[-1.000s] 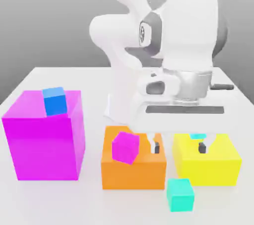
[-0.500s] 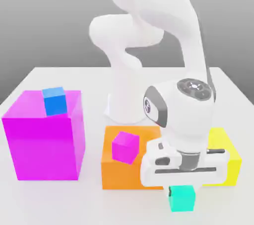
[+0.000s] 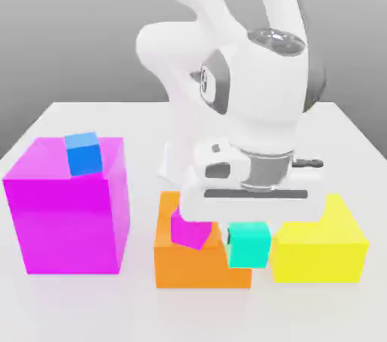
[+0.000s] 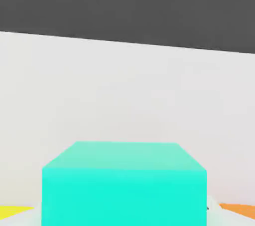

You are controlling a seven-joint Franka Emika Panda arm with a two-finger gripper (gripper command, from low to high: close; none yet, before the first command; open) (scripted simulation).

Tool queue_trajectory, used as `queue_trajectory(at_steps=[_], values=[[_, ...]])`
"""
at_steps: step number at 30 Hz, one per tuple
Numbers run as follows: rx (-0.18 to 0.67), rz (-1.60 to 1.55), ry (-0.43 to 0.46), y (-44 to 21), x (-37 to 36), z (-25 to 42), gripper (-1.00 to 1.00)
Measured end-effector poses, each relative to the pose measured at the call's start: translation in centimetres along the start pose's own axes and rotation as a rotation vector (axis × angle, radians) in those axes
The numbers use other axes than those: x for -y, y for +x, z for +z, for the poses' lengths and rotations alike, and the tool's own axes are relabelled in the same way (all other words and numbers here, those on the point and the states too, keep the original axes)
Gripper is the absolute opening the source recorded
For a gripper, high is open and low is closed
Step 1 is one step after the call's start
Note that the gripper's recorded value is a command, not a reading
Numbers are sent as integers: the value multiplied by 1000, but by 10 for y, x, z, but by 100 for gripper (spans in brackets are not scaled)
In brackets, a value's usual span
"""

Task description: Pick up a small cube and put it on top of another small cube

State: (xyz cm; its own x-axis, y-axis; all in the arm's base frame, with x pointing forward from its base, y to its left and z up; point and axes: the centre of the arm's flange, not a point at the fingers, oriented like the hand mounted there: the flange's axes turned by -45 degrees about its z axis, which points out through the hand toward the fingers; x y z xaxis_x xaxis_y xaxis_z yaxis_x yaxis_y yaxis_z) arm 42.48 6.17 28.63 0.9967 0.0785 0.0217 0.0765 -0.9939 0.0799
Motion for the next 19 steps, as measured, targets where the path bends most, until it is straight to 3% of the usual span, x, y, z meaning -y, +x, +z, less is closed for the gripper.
queue_trajectory(at_steps=[9, 15, 16, 19], values=[[6, -4, 47, -51, -62, -69, -100], [22, 15, 82, -62, -61, -9, -100], [22, 15, 82, -63, -60, -2, 100], [22, 15, 82, -63, -60, -2, 100]])
